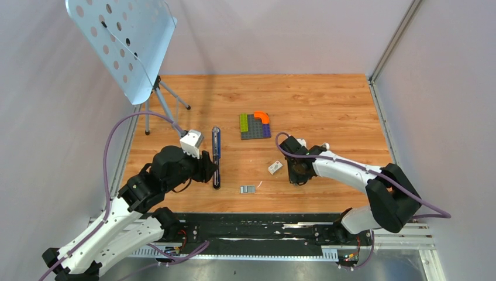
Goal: Load the staples into the stapler
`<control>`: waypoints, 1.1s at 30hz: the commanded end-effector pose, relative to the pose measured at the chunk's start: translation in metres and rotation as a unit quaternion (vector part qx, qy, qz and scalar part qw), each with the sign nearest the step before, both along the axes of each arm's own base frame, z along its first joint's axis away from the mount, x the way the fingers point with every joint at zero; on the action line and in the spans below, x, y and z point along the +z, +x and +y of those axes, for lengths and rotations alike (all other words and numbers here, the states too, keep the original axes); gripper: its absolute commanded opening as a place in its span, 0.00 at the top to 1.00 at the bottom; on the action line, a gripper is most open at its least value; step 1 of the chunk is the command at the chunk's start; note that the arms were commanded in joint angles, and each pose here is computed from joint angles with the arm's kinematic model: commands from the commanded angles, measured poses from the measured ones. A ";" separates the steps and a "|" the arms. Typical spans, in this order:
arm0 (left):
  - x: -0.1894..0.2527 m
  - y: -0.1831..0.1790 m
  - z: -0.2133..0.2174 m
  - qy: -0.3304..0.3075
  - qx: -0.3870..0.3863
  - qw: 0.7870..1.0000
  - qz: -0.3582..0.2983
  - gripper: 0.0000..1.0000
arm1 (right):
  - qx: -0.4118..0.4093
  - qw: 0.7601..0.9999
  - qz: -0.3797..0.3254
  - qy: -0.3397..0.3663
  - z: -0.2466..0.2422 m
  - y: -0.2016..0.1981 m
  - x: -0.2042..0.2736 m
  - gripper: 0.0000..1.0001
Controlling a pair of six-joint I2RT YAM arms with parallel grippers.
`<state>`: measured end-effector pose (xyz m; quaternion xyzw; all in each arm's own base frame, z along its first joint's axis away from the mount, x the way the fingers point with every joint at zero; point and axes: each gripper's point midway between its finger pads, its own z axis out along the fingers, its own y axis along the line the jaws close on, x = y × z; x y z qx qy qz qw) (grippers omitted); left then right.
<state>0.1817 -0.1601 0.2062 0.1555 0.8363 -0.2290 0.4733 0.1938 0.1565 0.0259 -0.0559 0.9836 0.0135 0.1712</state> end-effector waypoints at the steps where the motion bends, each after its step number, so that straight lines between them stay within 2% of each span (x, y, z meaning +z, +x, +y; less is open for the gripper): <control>1: 0.003 0.000 0.004 0.004 0.003 1.000 -0.007 0.47 | -0.029 0.998 -0.042 0.026 0.005 0.025 0.031 0.80; 5: 0.004 -0.001 0.005 0.001 0.003 1.000 -0.009 0.47 | 0.067 0.991 -0.113 0.003 0.008 0.058 0.072 0.79; 7: 0.005 -0.001 0.005 -0.001 0.003 1.000 -0.011 0.47 | 0.130 0.984 -0.125 0.010 0.014 0.070 0.088 0.79; 11: 0.008 -0.002 0.005 -0.008 0.003 1.000 -0.015 0.47 | 0.208 0.965 -0.157 -0.025 0.005 0.095 0.115 0.80; 16: 0.007 -0.002 0.004 -0.007 0.002 1.000 -0.015 0.47 | 0.298 0.937 -0.180 -0.026 0.001 0.118 0.134 0.79; 19: 0.007 -0.001 0.005 -0.005 0.004 1.000 -0.014 0.47 | 0.356 0.917 -0.178 -0.014 0.004 0.120 0.135 0.75; 25: 0.005 -0.001 0.005 -0.002 0.004 1.000 -0.011 0.47 | 0.406 0.897 -0.162 0.064 0.005 0.123 0.132 0.70; 29: 0.004 -0.001 0.005 -0.001 0.006 1.000 -0.010 0.47 | 0.410 0.901 -0.142 0.024 -0.009 0.131 0.119 0.70; 33: 0.005 0.000 0.004 -0.002 0.005 1.000 -0.011 0.47 | 0.376 0.917 -0.132 0.028 -0.005 0.147 0.114 0.70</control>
